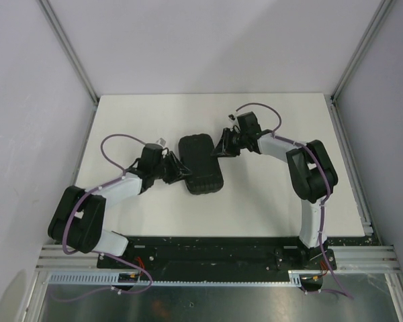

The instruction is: Pack the tool kit

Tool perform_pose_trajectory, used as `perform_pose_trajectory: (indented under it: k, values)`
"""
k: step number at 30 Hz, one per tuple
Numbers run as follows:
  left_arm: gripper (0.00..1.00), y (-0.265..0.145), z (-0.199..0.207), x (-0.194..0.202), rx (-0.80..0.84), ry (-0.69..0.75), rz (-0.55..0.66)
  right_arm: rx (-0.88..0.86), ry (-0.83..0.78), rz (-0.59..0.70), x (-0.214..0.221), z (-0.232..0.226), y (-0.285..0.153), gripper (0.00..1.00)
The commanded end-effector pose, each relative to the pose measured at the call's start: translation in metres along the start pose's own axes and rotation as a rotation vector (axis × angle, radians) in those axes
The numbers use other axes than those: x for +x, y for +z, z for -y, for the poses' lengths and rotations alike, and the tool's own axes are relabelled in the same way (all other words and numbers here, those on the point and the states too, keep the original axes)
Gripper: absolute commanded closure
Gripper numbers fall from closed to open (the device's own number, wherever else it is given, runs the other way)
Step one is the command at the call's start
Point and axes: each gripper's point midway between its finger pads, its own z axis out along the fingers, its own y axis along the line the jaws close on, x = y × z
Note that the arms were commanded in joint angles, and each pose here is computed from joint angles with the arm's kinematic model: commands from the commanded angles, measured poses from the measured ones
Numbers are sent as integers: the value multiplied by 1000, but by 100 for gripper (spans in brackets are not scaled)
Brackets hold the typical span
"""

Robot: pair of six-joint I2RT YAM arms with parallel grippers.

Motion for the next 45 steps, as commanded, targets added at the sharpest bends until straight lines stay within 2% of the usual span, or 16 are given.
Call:
perform_pose_trajectory:
  k: [1,6,12,28,39,45]
  values:
    - [85,-21,116,-39,349,179,128,202,173,-316,107,76,1,78]
    - [85,-15,128,-32,364,193,102,189,196,-312,109,81,-1,89]
    - [85,-7,134,-21,360,211,70,222,202,-305,110,90,-4,92]
    - [85,8,162,-7,377,273,12,257,224,-306,118,106,-12,96]
    - [85,4,175,-11,388,294,43,245,255,-336,131,110,-8,97]
    - [92,-2,178,-14,391,297,68,224,277,-333,129,109,-8,98]
